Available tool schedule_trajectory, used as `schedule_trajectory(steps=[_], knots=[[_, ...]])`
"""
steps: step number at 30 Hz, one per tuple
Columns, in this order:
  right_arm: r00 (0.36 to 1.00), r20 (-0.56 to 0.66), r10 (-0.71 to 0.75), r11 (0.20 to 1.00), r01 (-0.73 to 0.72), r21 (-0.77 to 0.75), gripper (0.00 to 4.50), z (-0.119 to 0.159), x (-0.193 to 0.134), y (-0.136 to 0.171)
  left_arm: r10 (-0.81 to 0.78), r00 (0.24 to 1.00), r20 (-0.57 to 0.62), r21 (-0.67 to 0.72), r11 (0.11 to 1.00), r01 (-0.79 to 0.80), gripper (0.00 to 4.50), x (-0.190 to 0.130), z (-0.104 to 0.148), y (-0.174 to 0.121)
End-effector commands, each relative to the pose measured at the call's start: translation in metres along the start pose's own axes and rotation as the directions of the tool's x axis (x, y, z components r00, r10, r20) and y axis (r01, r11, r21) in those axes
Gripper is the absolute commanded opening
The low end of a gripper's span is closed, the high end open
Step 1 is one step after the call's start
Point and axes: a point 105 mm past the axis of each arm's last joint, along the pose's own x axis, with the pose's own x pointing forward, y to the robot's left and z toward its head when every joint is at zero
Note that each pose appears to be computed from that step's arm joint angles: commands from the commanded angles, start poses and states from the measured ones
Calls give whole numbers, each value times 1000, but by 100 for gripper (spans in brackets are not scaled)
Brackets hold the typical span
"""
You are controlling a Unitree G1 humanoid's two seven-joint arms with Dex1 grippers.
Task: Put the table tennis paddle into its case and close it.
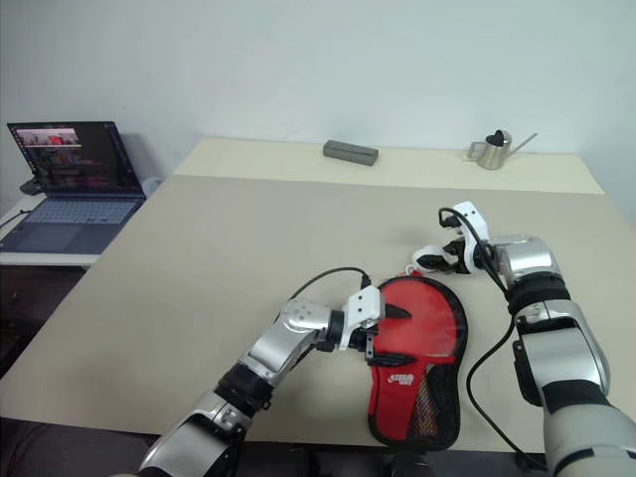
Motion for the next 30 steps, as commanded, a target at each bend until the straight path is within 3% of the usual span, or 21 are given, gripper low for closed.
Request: schedule_trajectory(steps=[1, 4, 13, 17, 20, 30], knots=[[998, 56, -9, 999, 11, -33, 450, 20, -1, 1, -90, 993, -71, -51, 995, 86, 448, 7, -21, -19], [998, 68, -10, 999, 12, -35, 390, 23, 2, 2, -94, 993, -74, -49, 995, 90, 450, 6, -22, -19], [998, 55, -45, 997, 48, -54, 118, 17, 2, -2, -108, 991, -85, -66, 993, 102, 450, 4, -26, -22], [998, 34, -55, 994, 58, -93, 43, 9, 0, -3, -117, 986, -119, -91, 990, 107, 450, 1, -33, -23], [995, 10, -102, 975, 102, -198, 16, 0, -6, -8, -141, 978, -153, -122, 985, 122, 450, -1, -41, -26], [974, 18, -224, 923, 218, -316, 9, -10, -36, -26, -130, 969, -209, -150, 984, 99, 450, -6, -55, -25]])
